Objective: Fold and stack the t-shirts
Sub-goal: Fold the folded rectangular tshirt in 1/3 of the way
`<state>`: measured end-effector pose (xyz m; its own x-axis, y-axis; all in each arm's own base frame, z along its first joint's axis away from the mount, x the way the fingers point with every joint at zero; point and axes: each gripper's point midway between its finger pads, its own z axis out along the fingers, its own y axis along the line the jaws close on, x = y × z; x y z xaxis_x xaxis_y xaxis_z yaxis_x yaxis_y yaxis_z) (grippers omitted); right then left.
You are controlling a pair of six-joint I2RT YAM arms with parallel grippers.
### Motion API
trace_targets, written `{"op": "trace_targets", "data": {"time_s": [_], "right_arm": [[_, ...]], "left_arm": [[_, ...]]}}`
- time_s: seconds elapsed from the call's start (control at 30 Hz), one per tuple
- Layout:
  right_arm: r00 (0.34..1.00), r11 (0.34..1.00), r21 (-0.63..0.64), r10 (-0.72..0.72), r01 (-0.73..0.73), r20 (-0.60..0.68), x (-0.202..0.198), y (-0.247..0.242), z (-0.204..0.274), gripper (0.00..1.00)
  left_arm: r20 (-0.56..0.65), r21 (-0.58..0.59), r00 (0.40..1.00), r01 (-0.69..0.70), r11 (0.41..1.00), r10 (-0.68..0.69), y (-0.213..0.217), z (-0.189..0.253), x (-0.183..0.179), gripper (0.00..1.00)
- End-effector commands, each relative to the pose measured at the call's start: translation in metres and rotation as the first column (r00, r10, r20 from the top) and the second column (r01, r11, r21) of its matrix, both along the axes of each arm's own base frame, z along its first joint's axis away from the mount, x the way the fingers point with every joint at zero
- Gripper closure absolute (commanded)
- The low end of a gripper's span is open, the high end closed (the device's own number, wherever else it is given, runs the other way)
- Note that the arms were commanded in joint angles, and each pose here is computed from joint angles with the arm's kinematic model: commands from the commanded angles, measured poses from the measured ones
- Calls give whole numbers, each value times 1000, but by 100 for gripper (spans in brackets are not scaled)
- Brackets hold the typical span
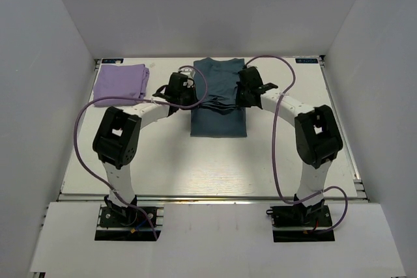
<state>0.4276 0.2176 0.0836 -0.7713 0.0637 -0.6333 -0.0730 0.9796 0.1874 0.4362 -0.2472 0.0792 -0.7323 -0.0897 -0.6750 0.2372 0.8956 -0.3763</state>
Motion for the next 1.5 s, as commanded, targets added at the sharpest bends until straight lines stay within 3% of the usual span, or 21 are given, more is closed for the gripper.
{"op": "trace_targets", "data": {"time_s": [0.0,0.17,0.23,0.27,0.3,0.33,0.37,0.47,0.6,0.7,0.77,0.8,0.83,0.9,1.0,1.1,1.3,1.47], "right_arm": [[999,1000,20,5,-6,45,21,4,13,100],[1000,998,55,11,-11,9,36,8,1,100],[1000,995,97,0,1,-9,44,13,2,92],[1000,992,121,-13,14,-13,48,14,3,85],[1000,989,144,-20,20,1,56,16,8,56],[998,981,190,-50,44,28,69,19,18,46],[993,965,249,-101,84,58,86,19,29,39],[984,915,391,-147,98,98,127,16,62,32],[991,906,424,-68,15,112,126,24,84,26],[994,914,403,-9,-35,108,97,22,78,20],[995,919,389,20,-59,102,67,14,69,15],[990,914,395,33,-86,140,59,13,86,15],[984,911,389,82,-138,157,49,15,74,10],[967,871,425,196,-247,161,21,33,78,10],[918,820,411,356,-397,176,-4,56,75,10],[891,781,434,427,-449,154,-18,74,60,10],[873,750,465,471,-471,126,-9,106,40,10],[888,764,464,442,-448,129,27,121,26,10]], "left_arm": [[51,-39,999,6,999,-4,-5,11,21,100],[51,-64,998,-30,998,33,1,9,46,100],[49,-62,998,-41,997,44,3,3,56,87],[92,-74,994,-48,996,55,-1,16,71,78],[102,-67,991,-74,995,81,4,18,82,61],[101,-80,989,-98,992,106,9,20,93,41],[122,-98,986,-99,990,111,9,26,114,19],[95,-132,991,-78,988,91,7,39,136,0],[157,-137,986,-37,990,59,6,74,132,0],[148,-90,989,-15,996,28,14,74,111,0],[152,-73,988,-5,997,16,23,76,86,0],[139,-69,990,-6,998,16,27,74,75,0],[106,-58,994,6,998,1,25,54,57,0],[136,-82,990,37,996,-26,23,73,35,0],[96,-143,989,124,982,-111,19,56,-11,0],[53,-149,992,122,981,-116,26,41,-40,0],[67,-156,995,86,984,-76,44,47,-79,0],[73,-100,997,38,994,-31,64,56,-92,0]]}}
